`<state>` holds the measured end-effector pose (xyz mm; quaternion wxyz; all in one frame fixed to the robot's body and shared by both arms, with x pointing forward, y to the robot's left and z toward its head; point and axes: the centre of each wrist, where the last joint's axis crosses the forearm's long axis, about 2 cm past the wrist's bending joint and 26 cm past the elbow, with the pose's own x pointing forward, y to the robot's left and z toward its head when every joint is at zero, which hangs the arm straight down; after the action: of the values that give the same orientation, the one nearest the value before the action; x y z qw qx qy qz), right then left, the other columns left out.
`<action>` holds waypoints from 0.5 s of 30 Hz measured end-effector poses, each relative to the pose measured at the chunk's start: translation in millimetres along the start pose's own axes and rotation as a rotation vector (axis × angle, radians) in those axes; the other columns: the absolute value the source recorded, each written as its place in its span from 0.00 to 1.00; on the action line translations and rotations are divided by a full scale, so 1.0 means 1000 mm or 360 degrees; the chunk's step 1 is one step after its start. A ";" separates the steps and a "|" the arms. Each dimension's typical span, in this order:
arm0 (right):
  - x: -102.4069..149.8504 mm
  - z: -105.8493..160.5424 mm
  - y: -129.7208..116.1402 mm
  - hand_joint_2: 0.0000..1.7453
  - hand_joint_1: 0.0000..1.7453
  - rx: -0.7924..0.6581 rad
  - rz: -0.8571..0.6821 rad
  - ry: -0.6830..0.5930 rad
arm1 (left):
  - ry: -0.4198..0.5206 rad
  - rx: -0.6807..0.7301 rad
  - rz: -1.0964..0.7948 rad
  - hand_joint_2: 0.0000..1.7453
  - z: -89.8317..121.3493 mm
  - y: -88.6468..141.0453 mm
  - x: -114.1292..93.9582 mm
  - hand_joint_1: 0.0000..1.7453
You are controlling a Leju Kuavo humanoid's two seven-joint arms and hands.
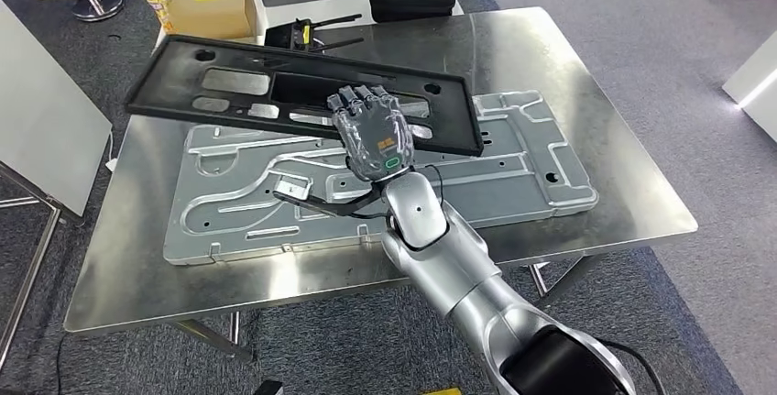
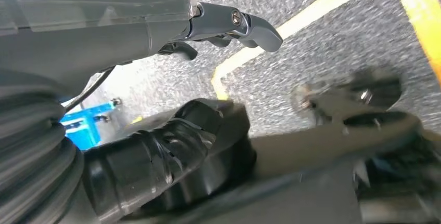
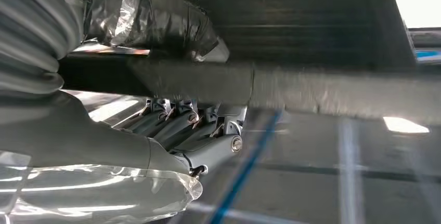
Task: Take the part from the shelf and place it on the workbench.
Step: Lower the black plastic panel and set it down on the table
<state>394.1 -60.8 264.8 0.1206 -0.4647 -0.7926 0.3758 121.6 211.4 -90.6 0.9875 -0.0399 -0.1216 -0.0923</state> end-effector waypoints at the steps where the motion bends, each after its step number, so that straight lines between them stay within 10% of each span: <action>1: 0.001 0.001 0.000 1.00 1.00 -0.0005 0.0027 0.0040 | 0.0005 -0.0006 -0.0004 1.00 0.000 -0.002 0.000 0.00; 15: 0.028 0.029 0.018 1.00 1.00 0.0032 0.0332 0.0048 | 0.0006 -0.0047 -0.0034 1.00 0.001 -0.015 0.002 0.00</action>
<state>375.0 -46.3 228.1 0.0972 -0.5491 -0.7343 0.3872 120.1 196.5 -88.4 0.9860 -0.0530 -0.1188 -0.1046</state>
